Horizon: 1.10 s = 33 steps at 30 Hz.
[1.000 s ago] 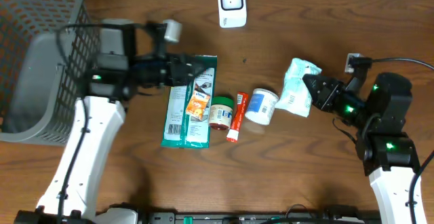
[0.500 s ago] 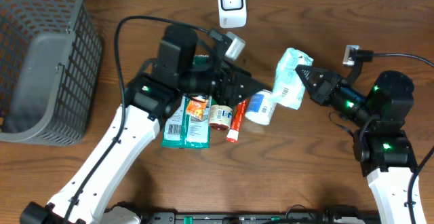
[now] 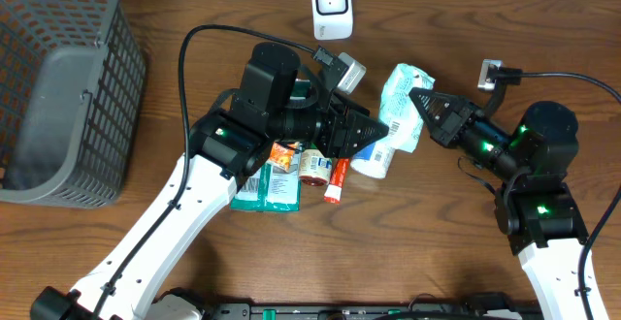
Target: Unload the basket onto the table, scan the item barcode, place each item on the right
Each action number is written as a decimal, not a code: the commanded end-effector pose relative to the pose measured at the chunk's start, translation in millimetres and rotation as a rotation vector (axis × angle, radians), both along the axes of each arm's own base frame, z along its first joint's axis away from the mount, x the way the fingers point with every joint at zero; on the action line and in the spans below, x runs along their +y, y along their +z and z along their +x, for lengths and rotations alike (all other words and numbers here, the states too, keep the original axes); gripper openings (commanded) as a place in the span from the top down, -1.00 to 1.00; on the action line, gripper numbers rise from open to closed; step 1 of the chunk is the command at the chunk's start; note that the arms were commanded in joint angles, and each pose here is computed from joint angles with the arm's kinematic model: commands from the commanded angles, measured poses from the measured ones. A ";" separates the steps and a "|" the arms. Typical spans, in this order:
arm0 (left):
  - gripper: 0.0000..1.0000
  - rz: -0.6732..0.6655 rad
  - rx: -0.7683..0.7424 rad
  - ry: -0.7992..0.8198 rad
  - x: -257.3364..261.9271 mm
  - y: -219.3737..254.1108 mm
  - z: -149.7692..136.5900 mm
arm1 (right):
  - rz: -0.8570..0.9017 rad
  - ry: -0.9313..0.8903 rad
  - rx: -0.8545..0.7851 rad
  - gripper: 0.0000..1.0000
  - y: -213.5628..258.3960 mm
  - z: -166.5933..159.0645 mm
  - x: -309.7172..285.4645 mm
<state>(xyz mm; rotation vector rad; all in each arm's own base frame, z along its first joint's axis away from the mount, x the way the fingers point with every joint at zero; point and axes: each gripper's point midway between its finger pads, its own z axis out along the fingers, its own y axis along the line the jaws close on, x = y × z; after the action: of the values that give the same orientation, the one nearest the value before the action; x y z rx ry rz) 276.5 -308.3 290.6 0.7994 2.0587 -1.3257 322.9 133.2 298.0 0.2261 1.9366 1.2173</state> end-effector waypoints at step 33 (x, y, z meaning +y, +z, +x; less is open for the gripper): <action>0.47 0.012 -0.061 -0.019 -15.1 2.3 -6.5 | 0.012 0.044 -0.057 0.95 17.8 -8.3 33.8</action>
<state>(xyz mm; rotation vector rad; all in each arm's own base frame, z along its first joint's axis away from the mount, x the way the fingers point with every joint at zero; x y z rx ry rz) 269.2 -321.6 289.6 0.8416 2.0391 -1.2872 320.1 159.0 306.8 0.1915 1.9051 1.2211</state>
